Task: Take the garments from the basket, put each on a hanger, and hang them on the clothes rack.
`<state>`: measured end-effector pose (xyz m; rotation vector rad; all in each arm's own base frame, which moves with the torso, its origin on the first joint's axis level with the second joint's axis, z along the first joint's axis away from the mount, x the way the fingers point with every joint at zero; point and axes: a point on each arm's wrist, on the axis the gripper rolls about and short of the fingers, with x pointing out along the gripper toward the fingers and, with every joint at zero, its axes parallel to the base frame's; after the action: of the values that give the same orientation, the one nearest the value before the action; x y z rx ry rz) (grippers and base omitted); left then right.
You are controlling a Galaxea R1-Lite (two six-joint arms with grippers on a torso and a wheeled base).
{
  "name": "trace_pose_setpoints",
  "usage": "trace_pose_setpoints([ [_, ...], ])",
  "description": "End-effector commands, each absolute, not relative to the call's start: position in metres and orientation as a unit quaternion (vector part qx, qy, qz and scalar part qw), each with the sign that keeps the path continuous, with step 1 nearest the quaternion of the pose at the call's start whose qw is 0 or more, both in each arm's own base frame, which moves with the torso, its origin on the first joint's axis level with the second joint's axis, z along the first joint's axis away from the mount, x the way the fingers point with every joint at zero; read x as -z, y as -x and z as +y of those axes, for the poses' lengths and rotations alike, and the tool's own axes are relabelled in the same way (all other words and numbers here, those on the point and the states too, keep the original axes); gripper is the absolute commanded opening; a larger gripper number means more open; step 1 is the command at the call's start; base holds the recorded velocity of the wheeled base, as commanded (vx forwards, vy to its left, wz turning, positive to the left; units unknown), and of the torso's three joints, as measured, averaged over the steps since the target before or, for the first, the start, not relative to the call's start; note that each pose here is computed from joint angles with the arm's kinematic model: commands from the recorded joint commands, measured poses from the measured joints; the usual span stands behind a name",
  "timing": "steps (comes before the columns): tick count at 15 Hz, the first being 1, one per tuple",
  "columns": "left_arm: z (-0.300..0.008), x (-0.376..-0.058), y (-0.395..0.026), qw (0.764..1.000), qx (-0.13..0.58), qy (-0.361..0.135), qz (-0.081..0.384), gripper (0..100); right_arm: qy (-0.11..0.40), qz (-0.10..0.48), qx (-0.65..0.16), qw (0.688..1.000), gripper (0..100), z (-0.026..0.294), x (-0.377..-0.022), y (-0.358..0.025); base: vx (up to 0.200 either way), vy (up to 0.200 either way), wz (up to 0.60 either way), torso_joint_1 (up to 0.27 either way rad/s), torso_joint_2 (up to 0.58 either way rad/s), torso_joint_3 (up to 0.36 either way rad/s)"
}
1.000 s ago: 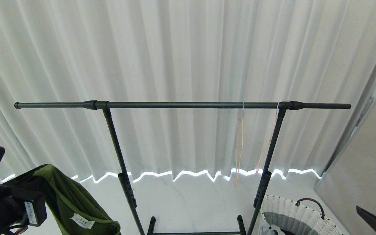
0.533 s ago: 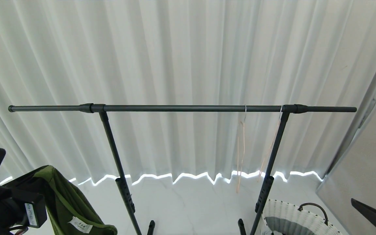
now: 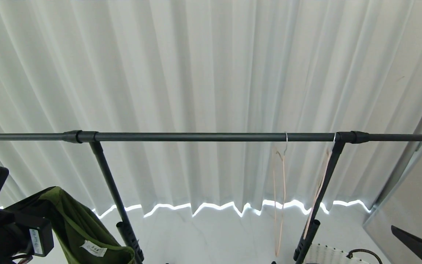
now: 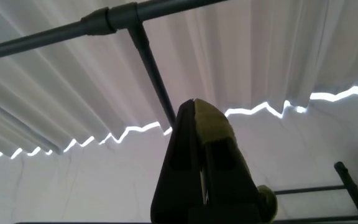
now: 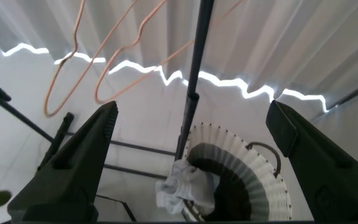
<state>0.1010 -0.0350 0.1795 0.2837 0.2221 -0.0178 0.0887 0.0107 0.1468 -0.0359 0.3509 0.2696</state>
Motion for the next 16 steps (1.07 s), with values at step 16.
trace_pose_setpoints([
  [16, -0.032, -0.176, -0.091, 0.983, 0.048, -0.149, 0.096, 0, 0.047, 0.282, -0.163, 0.944, 100, 0.043, -0.145, -0.133, 0.038, 0.0, 0.0, 0.0, 0.0, 0.0],
])
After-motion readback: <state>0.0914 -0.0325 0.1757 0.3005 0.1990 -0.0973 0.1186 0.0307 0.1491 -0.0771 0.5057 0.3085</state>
